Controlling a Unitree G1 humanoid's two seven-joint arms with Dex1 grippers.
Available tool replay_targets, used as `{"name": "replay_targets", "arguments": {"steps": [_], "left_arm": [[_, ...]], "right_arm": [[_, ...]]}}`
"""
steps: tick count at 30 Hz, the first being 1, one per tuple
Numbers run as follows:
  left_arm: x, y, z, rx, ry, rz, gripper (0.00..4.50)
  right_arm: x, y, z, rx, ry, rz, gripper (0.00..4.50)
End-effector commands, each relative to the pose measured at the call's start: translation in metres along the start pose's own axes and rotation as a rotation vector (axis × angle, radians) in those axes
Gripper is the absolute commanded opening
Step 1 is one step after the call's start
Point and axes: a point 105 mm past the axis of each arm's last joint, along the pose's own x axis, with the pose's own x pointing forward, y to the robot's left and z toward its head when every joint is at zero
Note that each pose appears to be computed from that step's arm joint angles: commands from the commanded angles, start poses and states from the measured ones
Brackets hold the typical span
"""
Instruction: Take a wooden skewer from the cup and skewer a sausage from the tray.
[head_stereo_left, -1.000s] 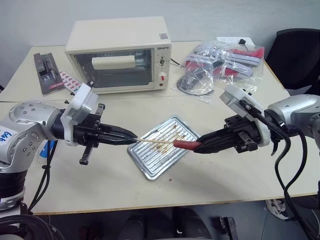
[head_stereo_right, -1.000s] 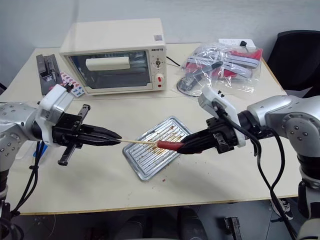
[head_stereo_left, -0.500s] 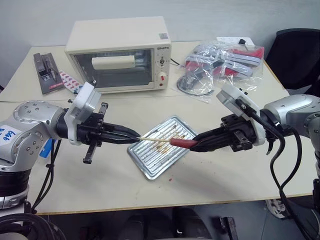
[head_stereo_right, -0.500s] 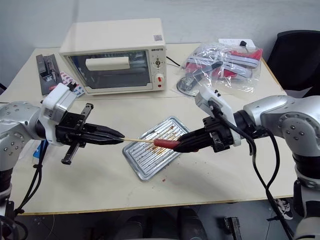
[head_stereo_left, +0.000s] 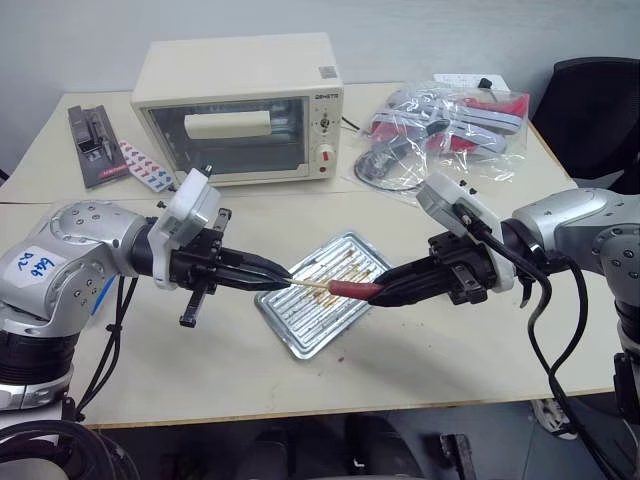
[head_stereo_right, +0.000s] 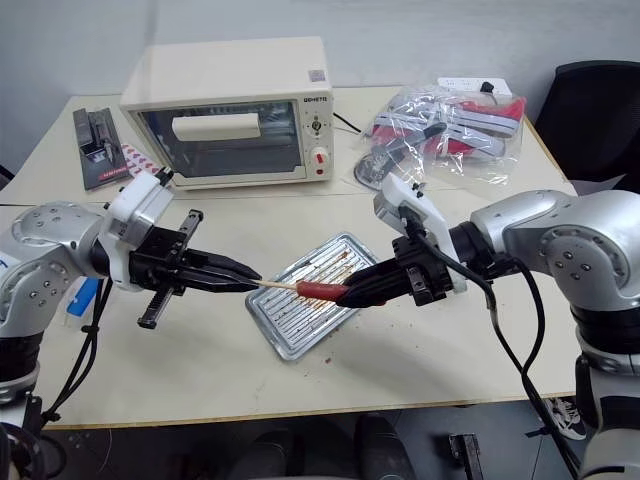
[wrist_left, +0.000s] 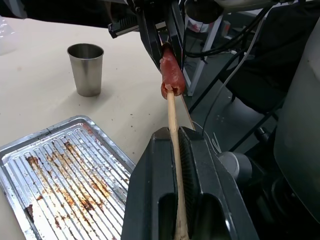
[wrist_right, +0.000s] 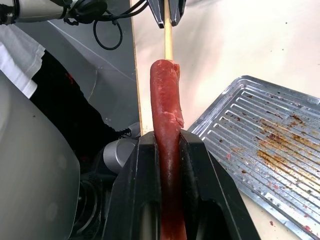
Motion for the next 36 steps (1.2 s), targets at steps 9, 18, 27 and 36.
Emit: {"name": "replay_targets", "arguments": {"steps": [9,18,27,36], "left_arm": [[0.002,0.004,0.003,0.036,-0.016,0.011,0.00],[-0.010,0.000,-0.004,-0.002,-0.062,0.154,0.00],[-0.034,-0.010,-0.016,-0.061,-0.174,0.532,0.00],[-0.119,-0.030,-0.046,-0.124,-0.209,1.215,0.00]], "right_arm": [[0.004,0.007,0.007,-0.068,0.017,0.025,0.99],[-0.008,-0.012,0.017,-0.168,0.000,-0.132,3.31],[-0.013,-0.035,0.041,-0.364,-0.077,-0.286,4.10],[-0.009,-0.030,0.069,-0.490,-0.230,-0.255,4.47]]}}
